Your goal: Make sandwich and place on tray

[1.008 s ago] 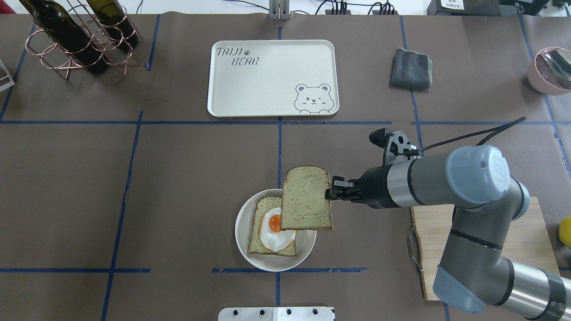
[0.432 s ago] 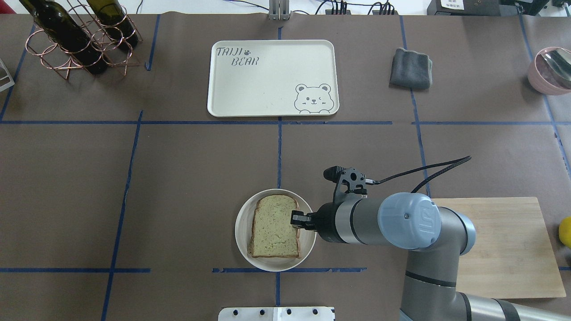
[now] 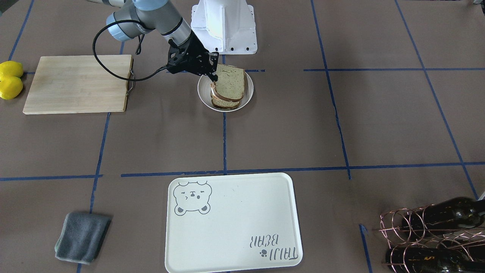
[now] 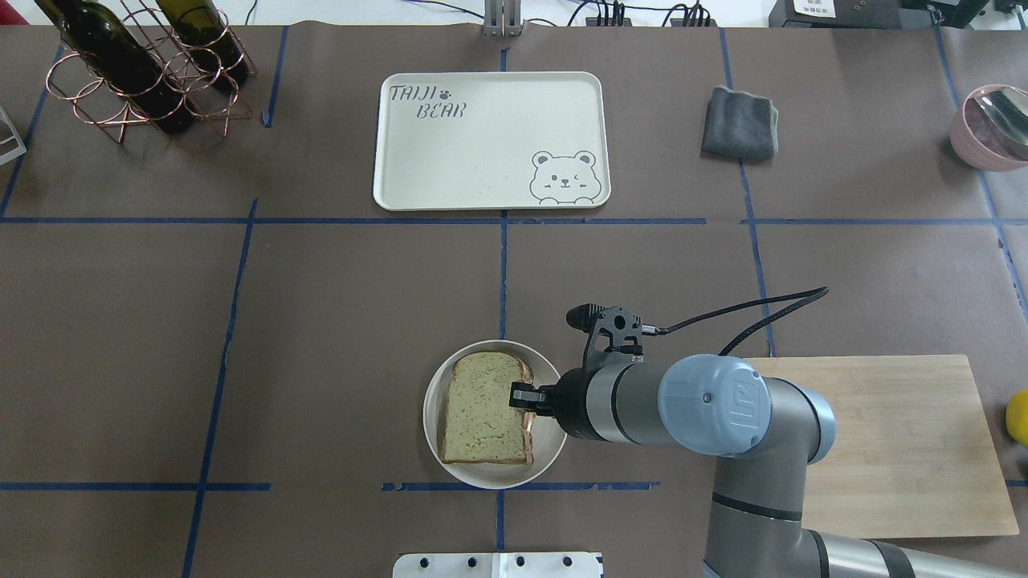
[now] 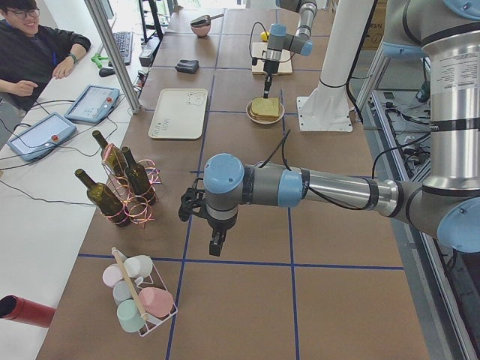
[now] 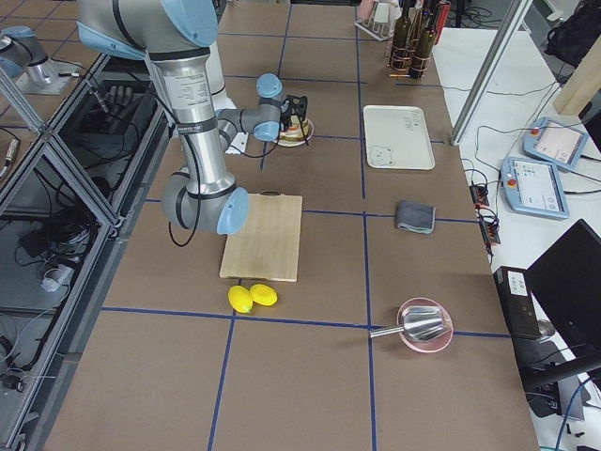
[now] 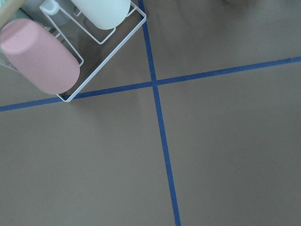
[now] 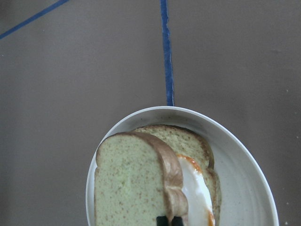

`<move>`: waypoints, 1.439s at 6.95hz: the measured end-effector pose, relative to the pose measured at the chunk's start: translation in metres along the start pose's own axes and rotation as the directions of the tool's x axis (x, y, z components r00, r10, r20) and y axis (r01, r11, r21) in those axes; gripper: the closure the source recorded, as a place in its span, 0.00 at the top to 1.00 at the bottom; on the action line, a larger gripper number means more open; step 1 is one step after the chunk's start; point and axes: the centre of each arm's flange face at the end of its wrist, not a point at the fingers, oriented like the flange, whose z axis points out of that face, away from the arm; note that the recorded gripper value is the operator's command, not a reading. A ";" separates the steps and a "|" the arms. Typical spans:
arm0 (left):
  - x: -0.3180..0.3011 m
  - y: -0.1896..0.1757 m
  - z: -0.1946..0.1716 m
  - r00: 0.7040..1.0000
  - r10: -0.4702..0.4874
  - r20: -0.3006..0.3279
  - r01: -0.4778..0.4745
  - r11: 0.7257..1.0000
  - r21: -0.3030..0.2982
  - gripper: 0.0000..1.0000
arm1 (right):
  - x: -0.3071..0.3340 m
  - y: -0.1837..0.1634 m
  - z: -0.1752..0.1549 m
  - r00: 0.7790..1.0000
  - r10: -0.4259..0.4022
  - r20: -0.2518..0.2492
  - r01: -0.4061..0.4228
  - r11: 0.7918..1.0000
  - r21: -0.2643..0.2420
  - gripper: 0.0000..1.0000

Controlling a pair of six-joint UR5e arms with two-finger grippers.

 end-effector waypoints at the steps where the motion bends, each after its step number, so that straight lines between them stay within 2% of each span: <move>1: 0.000 0.000 0.000 1.000 -0.001 -0.001 0.001 1.000 -0.001 1.00 | 0.002 -0.003 0.000 1.000 0.000 -0.003 0.000 1.000 0.005 1.00; 3: 0.000 0.000 0.000 1.000 0.000 0.000 0.000 1.000 0.000 1.00 | 0.010 -0.021 -0.007 1.000 0.010 -0.018 -0.010 1.000 0.014 1.00; 4: 0.001 -0.001 -0.001 1.000 0.003 0.000 -0.003 1.000 0.003 1.00 | 0.018 -0.043 -0.017 0.999 0.012 -0.045 -0.012 1.000 0.011 1.00; 6: 0.004 -0.005 -0.002 1.000 0.013 0.004 -0.013 1.000 0.008 1.00 | 0.032 -0.097 -0.048 0.991 -0.050 -0.128 0.049 0.999 -0.011 1.00; 7: 0.007 -0.010 -0.005 1.000 0.020 0.001 -0.020 1.000 0.015 1.00 | 0.047 -0.131 -0.066 0.975 -0.110 -0.192 0.105 0.994 -0.035 1.00; 8: 0.012 -0.021 -0.010 0.999 0.034 0.003 -0.035 0.999 0.031 1.00 | 0.071 -0.171 -0.090 0.951 -0.179 -0.253 0.165 0.983 -0.075 1.00; 9: 0.021 -0.040 -0.020 0.997 0.072 0.009 -0.073 0.995 0.065 1.00 | 0.111 -0.212 -0.125 0.921 -0.257 -0.294 0.230 0.965 -0.125 1.00; 10: 0.028 -0.058 -0.028 0.992 0.124 0.019 -0.125 0.986 0.111 1.00 | 0.164 -0.247 -0.168 0.896 -0.323 -0.306 0.283 0.944 -0.169 1.00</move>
